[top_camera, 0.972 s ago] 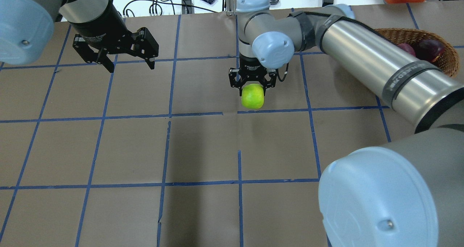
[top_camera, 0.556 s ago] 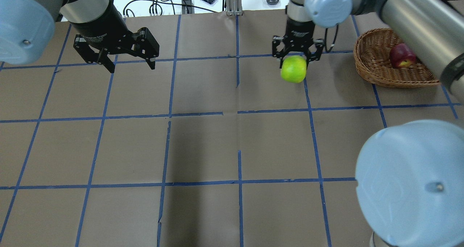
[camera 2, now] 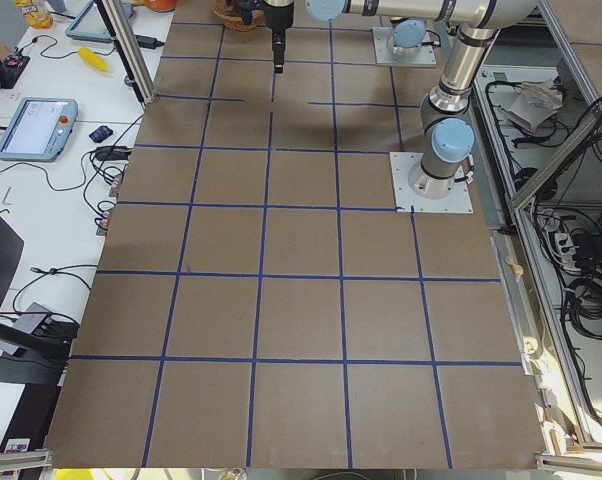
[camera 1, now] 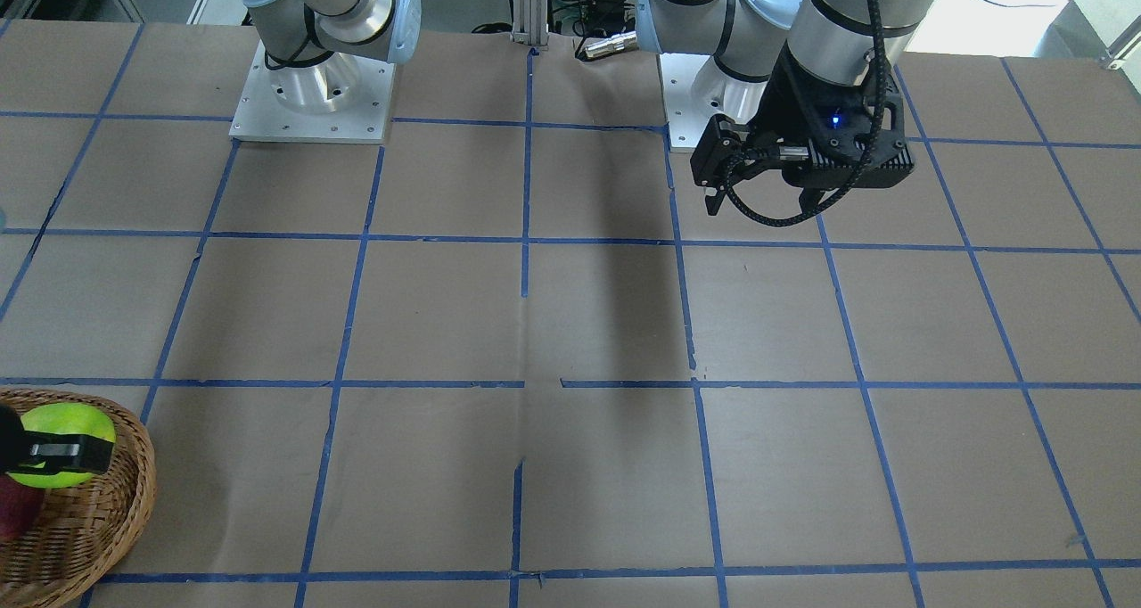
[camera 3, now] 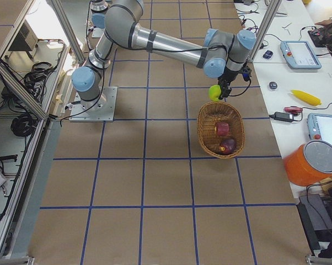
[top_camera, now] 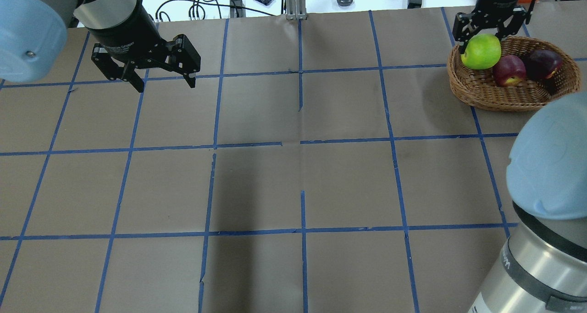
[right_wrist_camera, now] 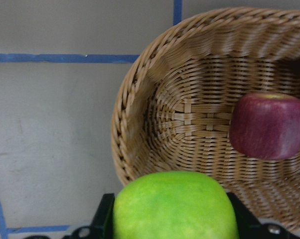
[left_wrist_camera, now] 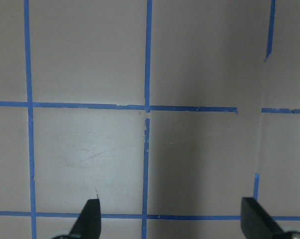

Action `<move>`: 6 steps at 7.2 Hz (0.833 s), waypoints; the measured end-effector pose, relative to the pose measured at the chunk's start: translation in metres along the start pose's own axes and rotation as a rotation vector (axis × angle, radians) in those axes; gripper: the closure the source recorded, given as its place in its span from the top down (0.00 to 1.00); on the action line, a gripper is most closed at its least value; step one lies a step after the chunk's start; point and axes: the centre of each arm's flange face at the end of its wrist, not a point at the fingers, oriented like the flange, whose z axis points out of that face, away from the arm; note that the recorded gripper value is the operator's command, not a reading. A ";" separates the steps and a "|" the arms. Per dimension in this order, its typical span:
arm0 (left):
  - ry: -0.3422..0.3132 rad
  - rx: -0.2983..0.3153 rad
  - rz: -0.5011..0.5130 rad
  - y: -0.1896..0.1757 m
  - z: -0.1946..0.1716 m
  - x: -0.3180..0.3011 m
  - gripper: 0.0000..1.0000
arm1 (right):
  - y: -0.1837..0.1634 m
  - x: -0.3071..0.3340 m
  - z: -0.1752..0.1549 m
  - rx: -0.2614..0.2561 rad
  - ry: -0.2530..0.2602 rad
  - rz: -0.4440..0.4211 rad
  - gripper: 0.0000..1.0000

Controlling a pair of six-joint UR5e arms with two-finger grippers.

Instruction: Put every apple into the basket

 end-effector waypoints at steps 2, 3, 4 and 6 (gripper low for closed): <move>0.001 -0.004 0.000 -0.001 0.002 0.000 1.00 | -0.015 0.030 0.029 0.022 0.015 -0.043 0.17; 0.001 -0.005 0.000 -0.001 0.002 0.000 1.00 | -0.018 0.035 0.044 0.009 0.008 -0.040 0.42; 0.001 -0.006 0.000 -0.001 0.003 0.000 1.00 | -0.019 0.035 0.058 -0.018 -0.003 -0.041 0.71; 0.001 -0.005 -0.002 -0.001 0.003 0.000 1.00 | -0.014 0.034 0.073 -0.081 -0.023 -0.047 1.00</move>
